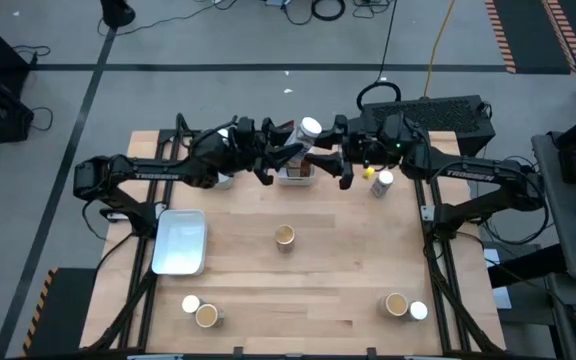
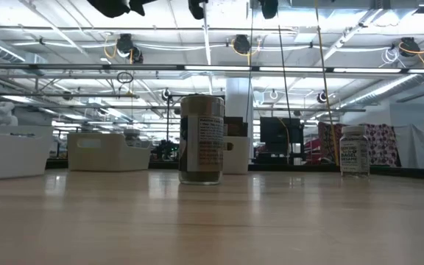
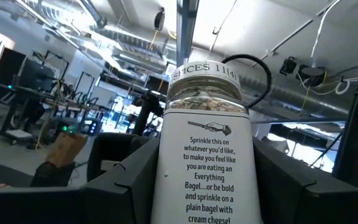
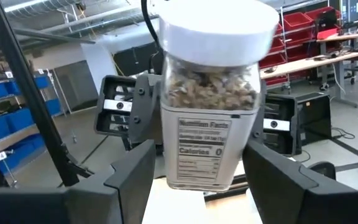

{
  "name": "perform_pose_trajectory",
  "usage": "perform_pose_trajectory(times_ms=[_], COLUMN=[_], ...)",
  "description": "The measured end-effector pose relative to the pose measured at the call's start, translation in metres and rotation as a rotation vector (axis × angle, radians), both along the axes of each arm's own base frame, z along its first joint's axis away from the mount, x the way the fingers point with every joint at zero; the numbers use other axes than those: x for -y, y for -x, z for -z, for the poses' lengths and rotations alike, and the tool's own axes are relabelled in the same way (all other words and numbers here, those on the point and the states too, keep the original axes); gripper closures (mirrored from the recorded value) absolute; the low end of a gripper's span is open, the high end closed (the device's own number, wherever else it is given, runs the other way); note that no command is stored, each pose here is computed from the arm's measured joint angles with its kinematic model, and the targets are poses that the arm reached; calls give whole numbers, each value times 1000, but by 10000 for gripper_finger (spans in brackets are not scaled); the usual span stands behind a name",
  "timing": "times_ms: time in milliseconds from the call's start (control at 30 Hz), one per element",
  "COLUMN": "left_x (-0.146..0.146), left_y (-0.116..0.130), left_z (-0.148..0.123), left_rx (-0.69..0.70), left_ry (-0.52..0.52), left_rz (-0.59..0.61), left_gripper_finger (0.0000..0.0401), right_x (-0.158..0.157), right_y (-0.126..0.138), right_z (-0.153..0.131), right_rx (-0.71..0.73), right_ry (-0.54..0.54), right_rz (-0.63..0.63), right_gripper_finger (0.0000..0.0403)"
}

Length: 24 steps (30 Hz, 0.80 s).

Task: Sort spices by type
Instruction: Put the white seasoning bottle into the gray bin

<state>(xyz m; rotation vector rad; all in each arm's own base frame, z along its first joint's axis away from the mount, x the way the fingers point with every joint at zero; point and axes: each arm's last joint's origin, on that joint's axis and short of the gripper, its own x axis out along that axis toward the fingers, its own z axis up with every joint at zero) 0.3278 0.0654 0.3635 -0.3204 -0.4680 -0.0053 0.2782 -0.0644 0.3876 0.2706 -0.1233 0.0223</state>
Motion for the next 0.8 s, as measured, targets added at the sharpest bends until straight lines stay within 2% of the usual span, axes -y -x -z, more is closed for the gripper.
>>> perform_pose_trajectory(times_ms=[233,433,667,800], left_x=[-1,-1,-2,-2], left_y=[-1,0,-1,-1], left_z=[2,1,3,3], left_rx=[-18,-14,-38,-42], left_ry=[6,-4,-20,-22], left_rz=[-7,-30,-44,-45], left_gripper_finger=[195,195,195,195], right_x=[3,4,4,4], right_y=[-2,-8,-13,-15], right_z=[-1,0,5,6], right_rx=[24,66,50,47], right_ry=[-19,-33,-52,-50], right_rz=[80,80,57,54], right_gripper_finger=[181,181,181,197])
